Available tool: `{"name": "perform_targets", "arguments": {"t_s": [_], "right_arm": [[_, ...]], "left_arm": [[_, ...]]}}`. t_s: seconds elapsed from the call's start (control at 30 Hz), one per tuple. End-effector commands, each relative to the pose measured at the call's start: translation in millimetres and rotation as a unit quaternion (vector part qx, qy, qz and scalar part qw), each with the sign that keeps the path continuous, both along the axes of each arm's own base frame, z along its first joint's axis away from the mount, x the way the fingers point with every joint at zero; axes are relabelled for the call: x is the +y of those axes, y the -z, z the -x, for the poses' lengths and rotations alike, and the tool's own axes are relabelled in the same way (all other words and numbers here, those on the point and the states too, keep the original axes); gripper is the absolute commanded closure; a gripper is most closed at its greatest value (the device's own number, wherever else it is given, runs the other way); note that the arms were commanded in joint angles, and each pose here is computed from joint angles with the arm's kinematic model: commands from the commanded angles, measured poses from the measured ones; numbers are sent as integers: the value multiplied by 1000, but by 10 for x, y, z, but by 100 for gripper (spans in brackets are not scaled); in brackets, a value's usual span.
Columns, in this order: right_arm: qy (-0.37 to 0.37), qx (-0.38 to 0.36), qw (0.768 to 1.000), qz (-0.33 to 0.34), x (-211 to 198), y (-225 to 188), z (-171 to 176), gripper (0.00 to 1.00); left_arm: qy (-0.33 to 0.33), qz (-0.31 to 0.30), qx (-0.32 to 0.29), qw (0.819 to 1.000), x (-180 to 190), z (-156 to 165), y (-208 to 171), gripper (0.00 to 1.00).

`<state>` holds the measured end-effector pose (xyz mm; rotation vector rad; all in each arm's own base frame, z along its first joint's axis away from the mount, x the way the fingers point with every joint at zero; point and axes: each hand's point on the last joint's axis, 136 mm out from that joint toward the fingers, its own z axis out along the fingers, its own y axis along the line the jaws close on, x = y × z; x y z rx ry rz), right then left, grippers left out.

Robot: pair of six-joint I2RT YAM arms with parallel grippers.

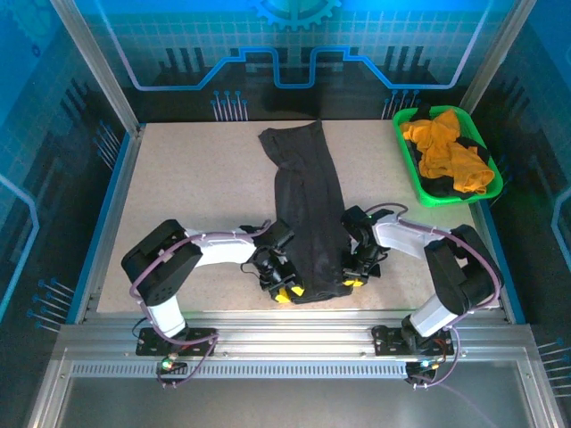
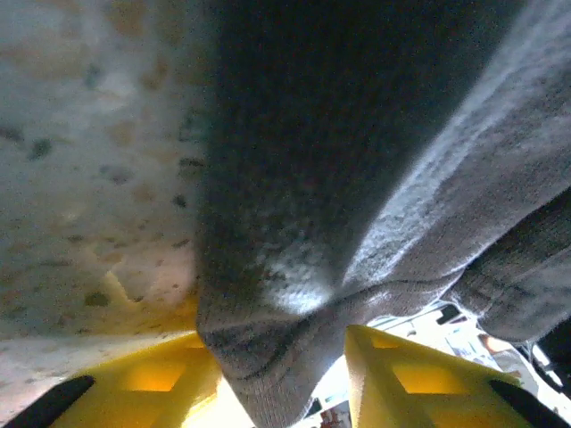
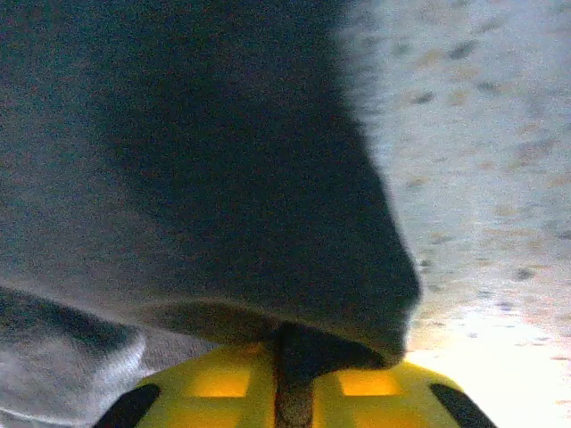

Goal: Fold and stack the t-shirts

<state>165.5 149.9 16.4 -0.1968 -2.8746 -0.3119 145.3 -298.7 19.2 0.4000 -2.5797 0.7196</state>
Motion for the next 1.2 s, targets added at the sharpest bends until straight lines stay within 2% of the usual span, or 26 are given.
{"name": "perform_targets", "arguments": {"t_s": [0.0, 0.07, 0.1, 0.23, 0.37, 0.57, 0.63, 0.8, 0.9, 1.03, 1.17], "right_arm": [[0, -4, 999, -36, 161, -89, 67, 90], [-3, -3, 999, -44, 217, -127, 116, 94], [-5, -3, 999, -47, 253, -148, 144, 97], [-15, 6, 998, -56, 386, -232, 269, 100], [-34, 24, 998, -54, 487, -284, 437, 100], [-26, 17, 999, -36, 429, -370, 470, 100], [-15, 16, 999, -32, 385, -413, 461, 100], [29, 5, 998, -57, 372, -608, 368, 100], [64, -11, 995, -71, 343, -738, 201, 100], [98, -42, 989, -100, 381, -954, -212, 100], [119, -71, 984, -108, 405, -1116, -729, 100]], "left_arm": [[-18, -29, -58, 998, 21, -199, 22, 79], [-23, -45, -68, 996, 131, -177, -1, 95], [-24, -51, -66, 996, 193, -130, -15, 100], [-44, -50, -43, 997, 439, 165, -97, 100], [-66, -4, -20, 998, 528, 412, -235, 100], [-94, 40, -36, 994, 447, 351, -438, 100], [-99, 38, -44, 993, 425, 295, -461, 100], [-129, 30, -91, 987, 435, 54, -675, 100], [-167, 40, -134, 976, 494, -242, -921, 100], [-218, 72, -181, 956, 542, -744, -1198, 100], [-258, 79, -218, 938, 655, -1248, -1375, 100]]}}
